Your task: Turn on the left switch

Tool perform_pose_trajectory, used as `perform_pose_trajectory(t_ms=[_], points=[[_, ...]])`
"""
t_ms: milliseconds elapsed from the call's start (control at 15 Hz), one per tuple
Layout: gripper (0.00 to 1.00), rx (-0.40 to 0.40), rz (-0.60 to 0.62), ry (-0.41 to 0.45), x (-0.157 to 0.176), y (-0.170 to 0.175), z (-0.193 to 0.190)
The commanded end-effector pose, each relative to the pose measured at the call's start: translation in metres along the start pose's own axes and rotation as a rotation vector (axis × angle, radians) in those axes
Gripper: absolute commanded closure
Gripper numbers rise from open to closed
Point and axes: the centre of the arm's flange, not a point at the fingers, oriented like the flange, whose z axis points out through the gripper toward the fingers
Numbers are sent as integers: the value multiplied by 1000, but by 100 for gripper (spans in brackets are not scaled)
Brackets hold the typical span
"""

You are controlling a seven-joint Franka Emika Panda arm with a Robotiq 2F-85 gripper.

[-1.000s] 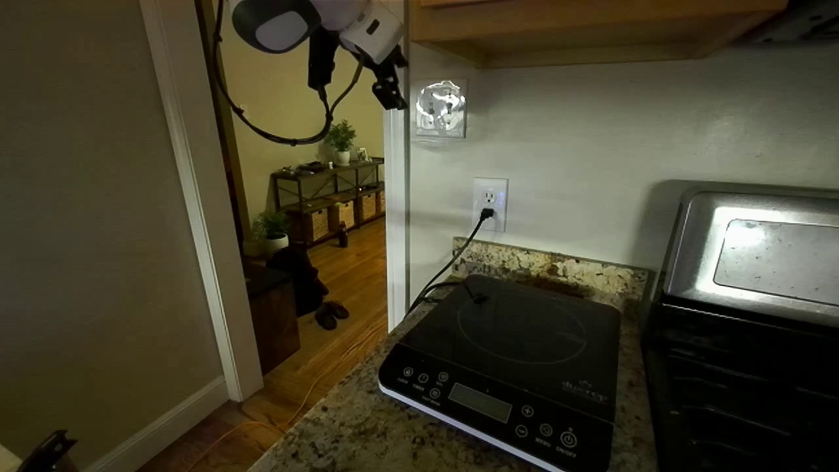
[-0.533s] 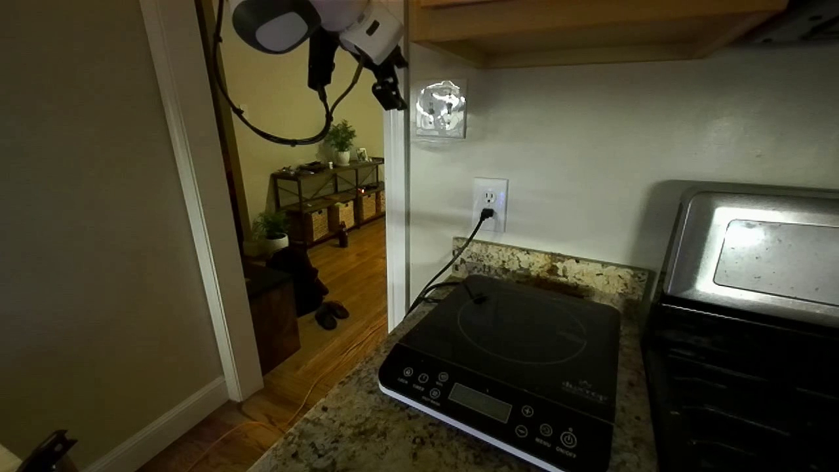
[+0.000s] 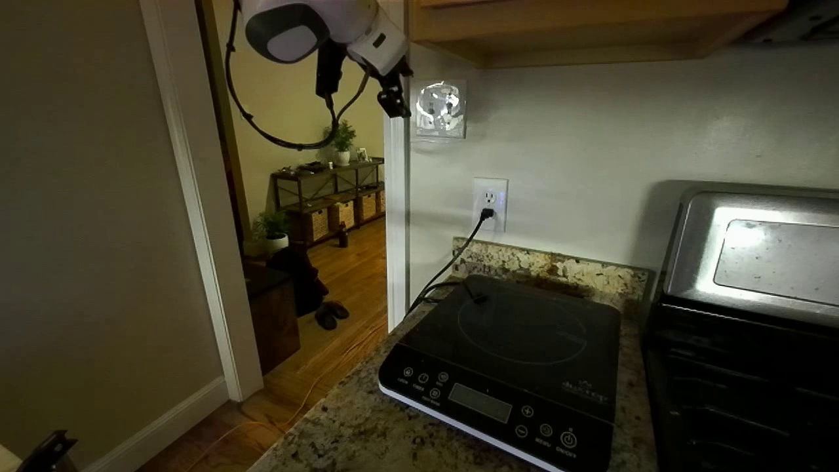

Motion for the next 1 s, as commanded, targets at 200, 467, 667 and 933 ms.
perform_pose_trajectory(t_ms=[200, 467, 667, 933], points=[[0, -11, 0, 2, 1, 4, 6], [0, 23, -33, -2, 7, 9, 12], [0, 58, -85, -2, 11, 9, 25], [0, 70, -133, -9, 11, 7, 45]])
